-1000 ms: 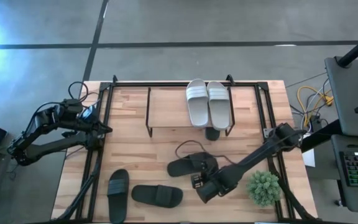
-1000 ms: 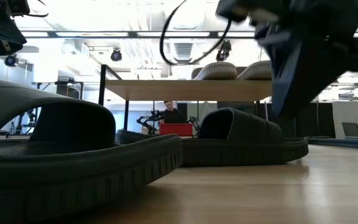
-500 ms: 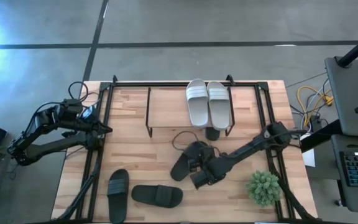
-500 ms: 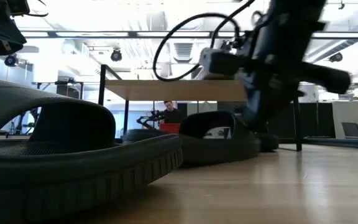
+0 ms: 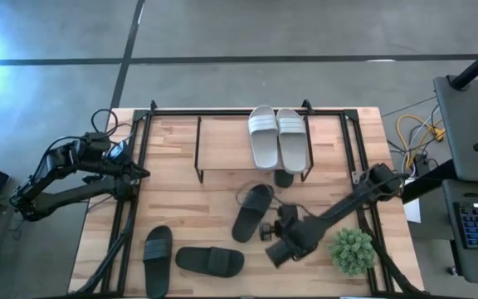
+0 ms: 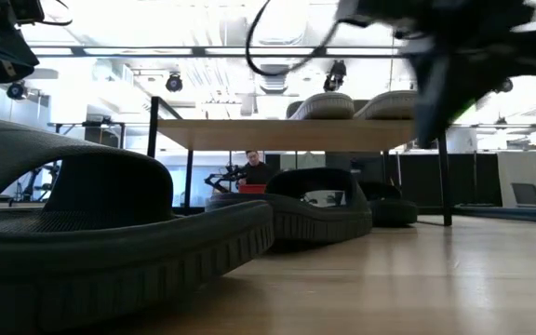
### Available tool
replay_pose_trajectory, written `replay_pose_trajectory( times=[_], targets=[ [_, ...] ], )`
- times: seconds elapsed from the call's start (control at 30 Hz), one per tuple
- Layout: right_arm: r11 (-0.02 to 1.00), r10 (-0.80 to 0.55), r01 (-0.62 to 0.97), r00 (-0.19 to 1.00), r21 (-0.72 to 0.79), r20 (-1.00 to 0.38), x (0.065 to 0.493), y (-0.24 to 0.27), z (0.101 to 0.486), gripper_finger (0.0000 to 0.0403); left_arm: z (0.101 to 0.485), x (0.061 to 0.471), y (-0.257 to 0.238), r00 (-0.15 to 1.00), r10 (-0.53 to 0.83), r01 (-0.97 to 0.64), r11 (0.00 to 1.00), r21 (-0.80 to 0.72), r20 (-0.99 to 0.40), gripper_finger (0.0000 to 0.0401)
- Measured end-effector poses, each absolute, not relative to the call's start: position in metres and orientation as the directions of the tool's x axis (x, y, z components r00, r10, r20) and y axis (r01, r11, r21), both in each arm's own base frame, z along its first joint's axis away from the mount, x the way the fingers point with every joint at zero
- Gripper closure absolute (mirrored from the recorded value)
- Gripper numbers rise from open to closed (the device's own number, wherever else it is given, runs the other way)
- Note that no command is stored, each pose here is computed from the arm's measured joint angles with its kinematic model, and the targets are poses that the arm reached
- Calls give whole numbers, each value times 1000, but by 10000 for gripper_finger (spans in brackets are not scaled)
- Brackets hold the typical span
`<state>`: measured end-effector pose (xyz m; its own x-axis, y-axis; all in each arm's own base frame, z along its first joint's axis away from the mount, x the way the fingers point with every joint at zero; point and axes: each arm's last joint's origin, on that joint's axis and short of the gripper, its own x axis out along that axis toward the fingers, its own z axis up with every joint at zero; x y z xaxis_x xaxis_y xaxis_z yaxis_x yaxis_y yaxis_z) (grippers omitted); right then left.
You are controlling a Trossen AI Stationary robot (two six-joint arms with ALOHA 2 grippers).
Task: Pick and place slides into the shelf
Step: Put the black slipper under the shelf
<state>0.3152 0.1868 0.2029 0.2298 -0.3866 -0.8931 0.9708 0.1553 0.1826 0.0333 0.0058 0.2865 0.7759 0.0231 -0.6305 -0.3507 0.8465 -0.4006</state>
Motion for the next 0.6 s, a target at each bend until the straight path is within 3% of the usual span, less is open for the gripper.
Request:
replay_pose_trajectory(
  times=[0.07,0.3,0.6],
  targets=[
    [146,-304,968,242,206,-921,315,199,198,394,287,33,6,776,23,-350,847,-400,-630,401],
    [198,-130,862,494,466,-860,350,226,178,394,287,33,6,777,24,-337,860,-383,-629,401],
    [166,-96,790,609,591,-787,378,221,169,394,286,33,6,774,22,-337,860,-383,-632,401]
  ],
)
